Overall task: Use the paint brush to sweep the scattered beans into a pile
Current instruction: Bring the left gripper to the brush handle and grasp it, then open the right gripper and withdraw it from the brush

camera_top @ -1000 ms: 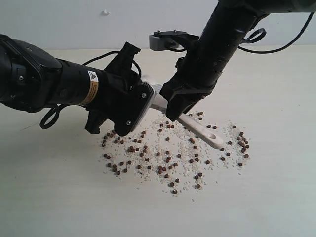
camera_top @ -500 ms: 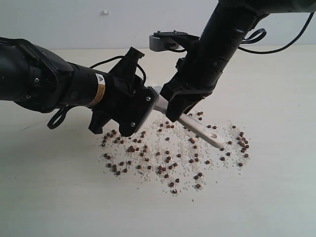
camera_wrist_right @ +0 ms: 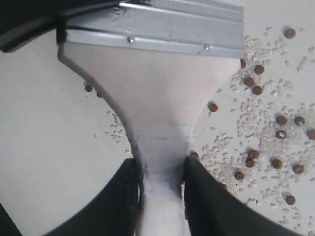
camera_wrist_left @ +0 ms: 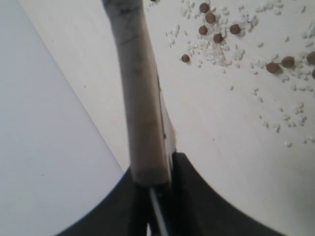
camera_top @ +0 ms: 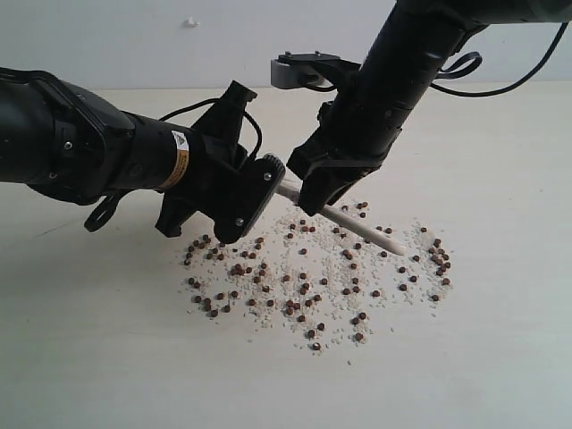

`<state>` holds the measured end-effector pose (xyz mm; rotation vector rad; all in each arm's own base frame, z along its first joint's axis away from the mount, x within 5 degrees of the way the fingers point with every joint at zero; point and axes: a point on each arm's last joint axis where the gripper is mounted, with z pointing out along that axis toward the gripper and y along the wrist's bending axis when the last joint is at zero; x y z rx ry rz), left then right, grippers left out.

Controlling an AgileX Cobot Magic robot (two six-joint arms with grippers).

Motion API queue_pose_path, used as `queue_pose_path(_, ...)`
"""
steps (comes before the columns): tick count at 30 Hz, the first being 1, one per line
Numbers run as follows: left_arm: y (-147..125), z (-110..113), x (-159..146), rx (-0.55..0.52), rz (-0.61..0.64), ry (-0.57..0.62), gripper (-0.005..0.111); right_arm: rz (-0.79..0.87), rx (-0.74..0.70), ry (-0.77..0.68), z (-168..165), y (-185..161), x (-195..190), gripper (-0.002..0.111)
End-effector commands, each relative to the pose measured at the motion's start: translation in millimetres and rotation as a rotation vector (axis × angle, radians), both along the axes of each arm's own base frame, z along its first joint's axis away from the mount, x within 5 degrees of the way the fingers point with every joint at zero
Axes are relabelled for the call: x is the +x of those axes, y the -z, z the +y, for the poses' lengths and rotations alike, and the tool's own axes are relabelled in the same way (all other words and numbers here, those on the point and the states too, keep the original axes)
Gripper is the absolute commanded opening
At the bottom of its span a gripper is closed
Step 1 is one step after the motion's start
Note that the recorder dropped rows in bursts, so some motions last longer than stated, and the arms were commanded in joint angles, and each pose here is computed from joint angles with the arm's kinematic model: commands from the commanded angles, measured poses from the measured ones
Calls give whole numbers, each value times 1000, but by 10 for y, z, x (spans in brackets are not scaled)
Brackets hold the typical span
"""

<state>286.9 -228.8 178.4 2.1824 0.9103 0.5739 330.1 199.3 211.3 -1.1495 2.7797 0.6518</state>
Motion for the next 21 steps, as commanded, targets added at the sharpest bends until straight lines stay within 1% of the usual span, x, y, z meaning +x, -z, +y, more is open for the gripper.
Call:
queue_pose_path(1, -4, 9, 22, 6, -11, -19, 0, -2, 10, 5, -4, -41, 11, 13)
queue_pose_path(2, -4, 9, 22, 6, -11, -19, 0, -2, 10, 5, -4, -41, 11, 23)
queue_pose_path(3, -4, 9, 22, 6, -11, -19, 0, -2, 10, 5, -4, -41, 11, 28)
queue_pose_path(4, -4, 9, 22, 5, -11, -21, 0, -2, 10, 5, -4, -41, 11, 37)
queue_pose_path(5, -4, 9, 22, 5, -11, -21, 0, -2, 10, 5, -4, -41, 11, 41)
queue_pose_path(7, -4, 9, 22, 4, -10, -22, 0, -2, 10, 5, -4, -41, 11, 46)
queue_pose_path(9, -4, 11, 23, 5, -11, -23, 0, -2, 10, 5, -4, -41, 11, 48)
queue_pose_path(14, -8, 26, 37, 13, -23, -40, 0, -25, 11, -3, -18, -113, -5, 49)
queue_pose_path(17, -8, 26, 37, 12, -23, -41, 0, -77, -2, -23, -64, -254, -38, 49)
queue_pose_path(21, -6, 29, 37, -7, -6, -67, 0, -190, -39, -48, -179, -570, -129, 49)
